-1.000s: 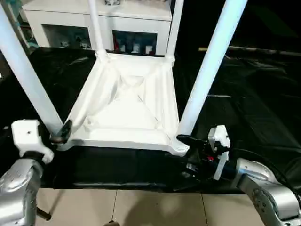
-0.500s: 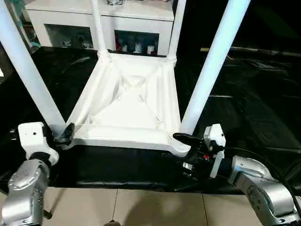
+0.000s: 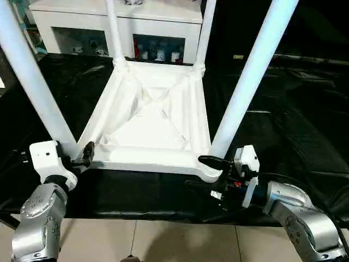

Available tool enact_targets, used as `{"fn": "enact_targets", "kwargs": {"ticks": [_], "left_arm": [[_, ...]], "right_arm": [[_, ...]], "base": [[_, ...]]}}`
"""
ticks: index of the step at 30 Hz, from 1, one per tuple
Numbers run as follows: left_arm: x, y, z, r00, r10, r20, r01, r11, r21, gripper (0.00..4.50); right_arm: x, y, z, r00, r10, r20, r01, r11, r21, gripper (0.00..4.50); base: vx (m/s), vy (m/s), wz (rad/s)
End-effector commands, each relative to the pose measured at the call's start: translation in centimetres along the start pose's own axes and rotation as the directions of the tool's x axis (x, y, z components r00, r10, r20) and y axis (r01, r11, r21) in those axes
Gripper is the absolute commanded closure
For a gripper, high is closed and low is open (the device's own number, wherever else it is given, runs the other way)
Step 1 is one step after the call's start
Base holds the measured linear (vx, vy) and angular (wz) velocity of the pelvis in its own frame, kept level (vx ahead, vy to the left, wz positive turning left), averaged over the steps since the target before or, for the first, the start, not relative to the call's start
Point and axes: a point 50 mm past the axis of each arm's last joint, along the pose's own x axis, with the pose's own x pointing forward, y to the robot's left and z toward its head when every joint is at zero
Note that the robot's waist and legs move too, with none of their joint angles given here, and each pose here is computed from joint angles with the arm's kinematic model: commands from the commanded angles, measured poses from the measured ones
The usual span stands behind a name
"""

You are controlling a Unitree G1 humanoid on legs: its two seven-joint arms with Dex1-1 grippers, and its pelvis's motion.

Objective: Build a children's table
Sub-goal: Flip table

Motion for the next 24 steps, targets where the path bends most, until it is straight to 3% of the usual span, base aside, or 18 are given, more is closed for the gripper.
{"fn": "enact_targets", "kwargs": {"ticks": [1, 2, 3, 7, 24], "left_arm": [[0.28, -0.29, 0.25, 1.0, 0.0, 0.015, 0.0, 1.0, 0.001, 0.03], [0.28, -0.29, 0.25, 1.0, 0.0, 0.015, 0.0, 1.0, 0.001, 0.03], [0.36, -0.21, 0.58, 0.999, 0.003, 0.04, -0.004, 1.0, 0.029, 0.32], [0.41, -0.25, 1.17, 0.997, -0.001, 0.078, -0.003, 0.998, 0.057, 0.45], [0.28, -0.25, 0.65, 0.998, 0.003, 0.061, -0.004, 1.0, 0.024, 1.93]], "right_arm": [[-0.1, -0.22, -0.12, 1.0, -0.015, -0.005, 0.015, 1.0, -0.01, 0.0], [-0.1, -0.22, -0.12, 1.0, -0.015, -0.005, 0.015, 1.0, -0.01, 0.0], [-0.13, -0.28, -0.17, 1.0, -0.019, -0.006, 0.019, 1.0, -0.015, 0.0], [-0.12, -0.35, -0.14, 1.0, -0.02, -0.005, 0.02, 1.0, -0.019, 0.0], [-0.06, -0.52, -0.32, 1.0, -0.03, -0.009, 0.03, 0.999, -0.028, 0.0]], "base": [[0.0, 0.0, 0.0], [0.0, 0.0, 0.0], [0.0, 0.0, 0.0], [0.0, 0.0, 0.0], [0.0, 0.0, 0.0]]}}
